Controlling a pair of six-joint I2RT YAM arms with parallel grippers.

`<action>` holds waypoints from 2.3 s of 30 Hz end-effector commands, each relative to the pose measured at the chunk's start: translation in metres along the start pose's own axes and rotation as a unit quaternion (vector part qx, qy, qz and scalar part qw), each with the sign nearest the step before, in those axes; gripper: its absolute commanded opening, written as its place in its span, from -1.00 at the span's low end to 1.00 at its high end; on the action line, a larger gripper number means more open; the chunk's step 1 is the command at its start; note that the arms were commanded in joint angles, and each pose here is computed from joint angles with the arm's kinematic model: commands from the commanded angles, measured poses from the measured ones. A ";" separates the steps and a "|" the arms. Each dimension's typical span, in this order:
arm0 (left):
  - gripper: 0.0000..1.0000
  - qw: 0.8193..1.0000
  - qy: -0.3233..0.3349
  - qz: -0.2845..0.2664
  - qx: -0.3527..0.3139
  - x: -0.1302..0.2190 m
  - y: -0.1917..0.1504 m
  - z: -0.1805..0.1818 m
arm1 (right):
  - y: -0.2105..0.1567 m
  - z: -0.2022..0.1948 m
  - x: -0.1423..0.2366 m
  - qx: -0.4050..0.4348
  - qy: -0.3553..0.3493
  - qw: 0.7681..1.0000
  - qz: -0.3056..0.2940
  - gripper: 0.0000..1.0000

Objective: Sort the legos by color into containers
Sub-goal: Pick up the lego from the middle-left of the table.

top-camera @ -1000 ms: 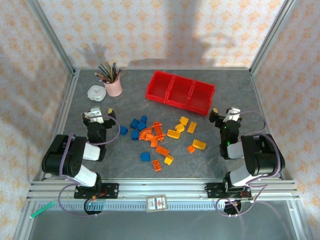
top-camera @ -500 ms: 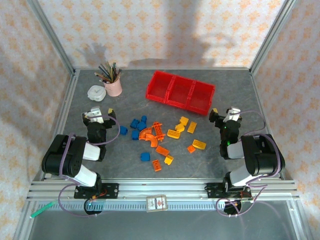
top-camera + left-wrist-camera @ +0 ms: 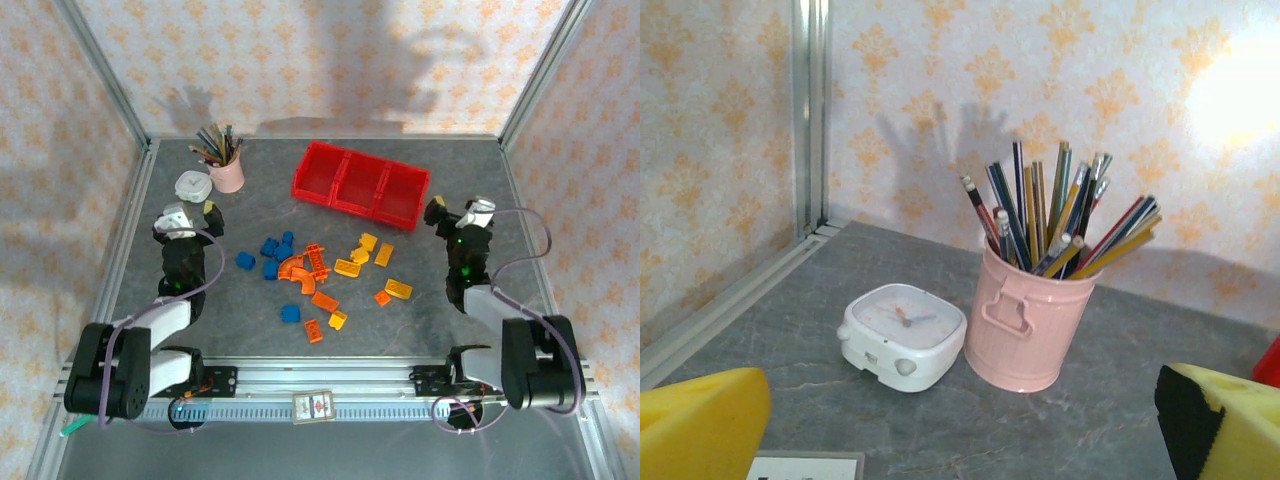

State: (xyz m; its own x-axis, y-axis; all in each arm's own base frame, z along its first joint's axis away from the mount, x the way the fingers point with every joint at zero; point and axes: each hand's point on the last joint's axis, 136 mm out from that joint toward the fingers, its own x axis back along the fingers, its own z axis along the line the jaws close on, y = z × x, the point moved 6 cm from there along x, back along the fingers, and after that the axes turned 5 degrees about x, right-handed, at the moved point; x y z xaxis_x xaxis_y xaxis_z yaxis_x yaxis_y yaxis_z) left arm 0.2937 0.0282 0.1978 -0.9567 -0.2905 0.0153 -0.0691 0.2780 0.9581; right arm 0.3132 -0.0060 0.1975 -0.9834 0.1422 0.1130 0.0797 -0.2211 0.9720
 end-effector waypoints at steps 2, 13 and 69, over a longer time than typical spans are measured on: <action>0.99 0.991 0.028 0.025 0.126 -0.001 0.010 0.003 | -0.009 -0.008 0.006 -0.142 -0.046 0.986 0.075 1.00; 0.98 0.951 0.048 0.169 0.256 0.003 -0.017 -0.004 | -0.029 0.025 0.010 -0.156 0.029 0.967 0.200 0.99; 0.19 0.861 0.212 0.451 0.104 0.015 -0.143 -0.058 | -0.098 0.250 0.065 0.079 0.237 0.883 0.397 0.99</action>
State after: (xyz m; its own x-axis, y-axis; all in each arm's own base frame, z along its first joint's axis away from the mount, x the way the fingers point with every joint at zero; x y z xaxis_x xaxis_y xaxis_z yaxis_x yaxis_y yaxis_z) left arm 0.3044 -0.0718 0.0794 -0.4572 -0.1270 0.8803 0.5827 0.7050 0.4043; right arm 0.2785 0.2609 0.1549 -0.5535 -0.4297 0.7134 0.7705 0.0611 0.6346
